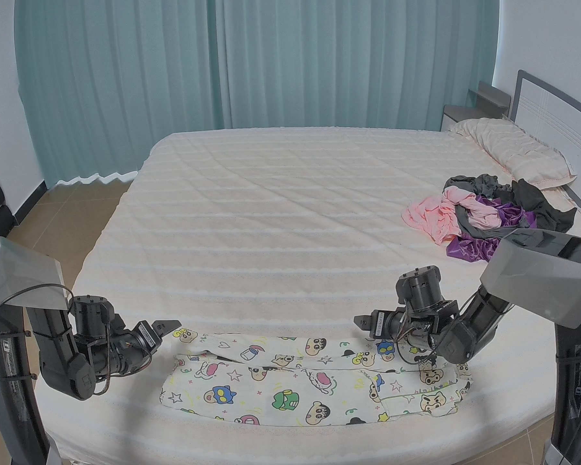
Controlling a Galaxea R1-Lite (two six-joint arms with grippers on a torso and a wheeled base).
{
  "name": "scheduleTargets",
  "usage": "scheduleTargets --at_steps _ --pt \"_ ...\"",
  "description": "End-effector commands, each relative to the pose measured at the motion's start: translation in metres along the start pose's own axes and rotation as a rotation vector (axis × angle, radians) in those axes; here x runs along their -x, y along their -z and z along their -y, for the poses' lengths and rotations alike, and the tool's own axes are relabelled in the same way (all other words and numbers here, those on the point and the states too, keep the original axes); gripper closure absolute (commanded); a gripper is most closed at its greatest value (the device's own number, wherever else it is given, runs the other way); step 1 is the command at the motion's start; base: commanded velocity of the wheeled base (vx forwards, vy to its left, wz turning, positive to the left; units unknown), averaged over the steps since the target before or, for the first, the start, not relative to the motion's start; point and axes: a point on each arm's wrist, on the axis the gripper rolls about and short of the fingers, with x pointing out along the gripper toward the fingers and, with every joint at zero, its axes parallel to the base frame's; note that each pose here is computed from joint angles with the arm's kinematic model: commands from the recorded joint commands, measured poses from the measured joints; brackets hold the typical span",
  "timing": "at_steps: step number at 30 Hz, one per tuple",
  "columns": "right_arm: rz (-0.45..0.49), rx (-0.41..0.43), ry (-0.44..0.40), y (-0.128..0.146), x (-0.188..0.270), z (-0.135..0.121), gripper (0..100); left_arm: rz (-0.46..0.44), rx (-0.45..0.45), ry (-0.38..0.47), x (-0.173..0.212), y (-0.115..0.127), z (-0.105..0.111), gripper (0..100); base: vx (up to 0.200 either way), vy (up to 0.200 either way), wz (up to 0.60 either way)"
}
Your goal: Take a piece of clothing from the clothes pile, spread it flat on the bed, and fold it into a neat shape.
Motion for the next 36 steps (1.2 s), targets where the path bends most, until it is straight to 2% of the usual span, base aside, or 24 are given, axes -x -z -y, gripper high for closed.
scheduleTargets --at_steps 1,11,12,23,36 --pt "-0.047 0.011 0.024 0.017 -0.02 0.003 0 -0.001 0.001 -0.001 0.0 0.0 0.0 0 0.0 0.0 0.0" --pt "-0.058 0.022 0.056 0.023 -0.031 0.005 0 -0.004 -0.001 -0.004 -0.001 0.001 -0.001 0 0.0 0.0 0.0" --pt "-0.061 0.022 0.057 0.024 -0.032 0.006 100 -0.005 -0.003 -0.005 -0.001 0.001 -0.001 0 0.0 0.0 0.0" --pt "-0.03 0.056 0.087 0.024 -0.029 0.0 100 -0.009 -0.02 -0.009 -0.002 0.002 -0.002 0 0.0 0.0 0.0" --pt "0.0 0.07 0.062 0.02 -0.017 -0.016 100 -0.011 -0.026 -0.011 -0.002 0.003 -0.003 0 0.0 0.0 0.0"
